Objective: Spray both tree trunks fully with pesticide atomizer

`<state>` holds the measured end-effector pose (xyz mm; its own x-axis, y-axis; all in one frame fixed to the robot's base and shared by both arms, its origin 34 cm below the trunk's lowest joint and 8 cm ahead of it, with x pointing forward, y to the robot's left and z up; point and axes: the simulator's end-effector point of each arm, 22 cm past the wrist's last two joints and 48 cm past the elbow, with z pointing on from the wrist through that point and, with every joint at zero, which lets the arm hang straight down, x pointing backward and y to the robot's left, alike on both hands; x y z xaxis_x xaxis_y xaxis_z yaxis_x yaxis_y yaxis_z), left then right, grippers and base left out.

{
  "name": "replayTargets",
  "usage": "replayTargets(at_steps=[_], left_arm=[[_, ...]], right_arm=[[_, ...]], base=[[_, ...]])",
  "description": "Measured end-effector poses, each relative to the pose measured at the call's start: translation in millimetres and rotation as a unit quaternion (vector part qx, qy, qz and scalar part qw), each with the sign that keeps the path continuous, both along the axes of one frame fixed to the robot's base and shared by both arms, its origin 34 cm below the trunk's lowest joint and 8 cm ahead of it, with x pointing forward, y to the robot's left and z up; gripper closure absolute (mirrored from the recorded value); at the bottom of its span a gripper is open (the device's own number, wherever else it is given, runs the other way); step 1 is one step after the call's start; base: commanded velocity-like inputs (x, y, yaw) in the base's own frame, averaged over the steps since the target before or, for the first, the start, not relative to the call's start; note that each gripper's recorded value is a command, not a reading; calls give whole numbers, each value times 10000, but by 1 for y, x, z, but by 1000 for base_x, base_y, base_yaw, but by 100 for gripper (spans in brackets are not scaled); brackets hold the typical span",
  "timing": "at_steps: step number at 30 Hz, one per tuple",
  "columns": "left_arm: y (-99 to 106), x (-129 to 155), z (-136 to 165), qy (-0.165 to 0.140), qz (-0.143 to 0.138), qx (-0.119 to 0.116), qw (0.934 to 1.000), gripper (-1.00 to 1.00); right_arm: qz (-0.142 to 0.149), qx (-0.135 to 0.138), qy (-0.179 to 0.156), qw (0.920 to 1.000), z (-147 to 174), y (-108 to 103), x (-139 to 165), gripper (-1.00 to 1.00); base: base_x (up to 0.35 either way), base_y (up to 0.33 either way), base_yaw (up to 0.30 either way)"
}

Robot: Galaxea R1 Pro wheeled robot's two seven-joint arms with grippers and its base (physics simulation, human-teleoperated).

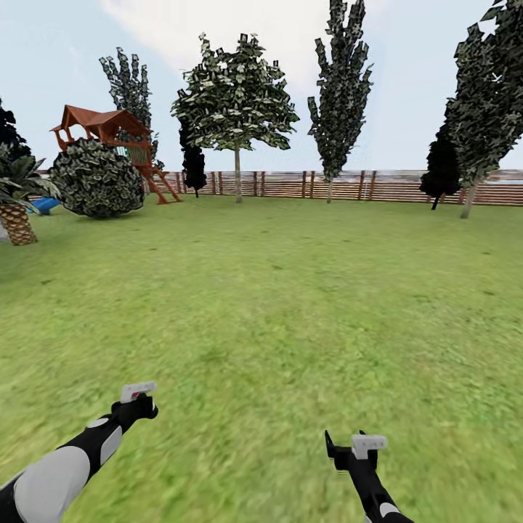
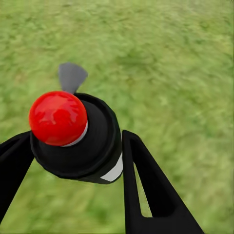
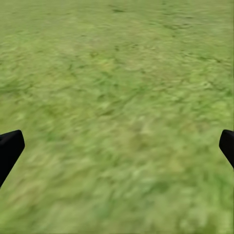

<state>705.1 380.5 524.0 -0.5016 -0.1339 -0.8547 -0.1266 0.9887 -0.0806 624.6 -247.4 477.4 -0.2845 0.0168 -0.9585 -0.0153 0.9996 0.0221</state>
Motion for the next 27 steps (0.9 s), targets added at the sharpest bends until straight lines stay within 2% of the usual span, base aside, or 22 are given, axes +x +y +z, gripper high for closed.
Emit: replayTargets(at_steps=[27], left_arm=[[0, 0, 2, -16, 1, -1, 10000, 100]], right_arm=[[-11, -5, -18, 10000, 2, 0, 1, -100]], base=[[336, 0, 0]])
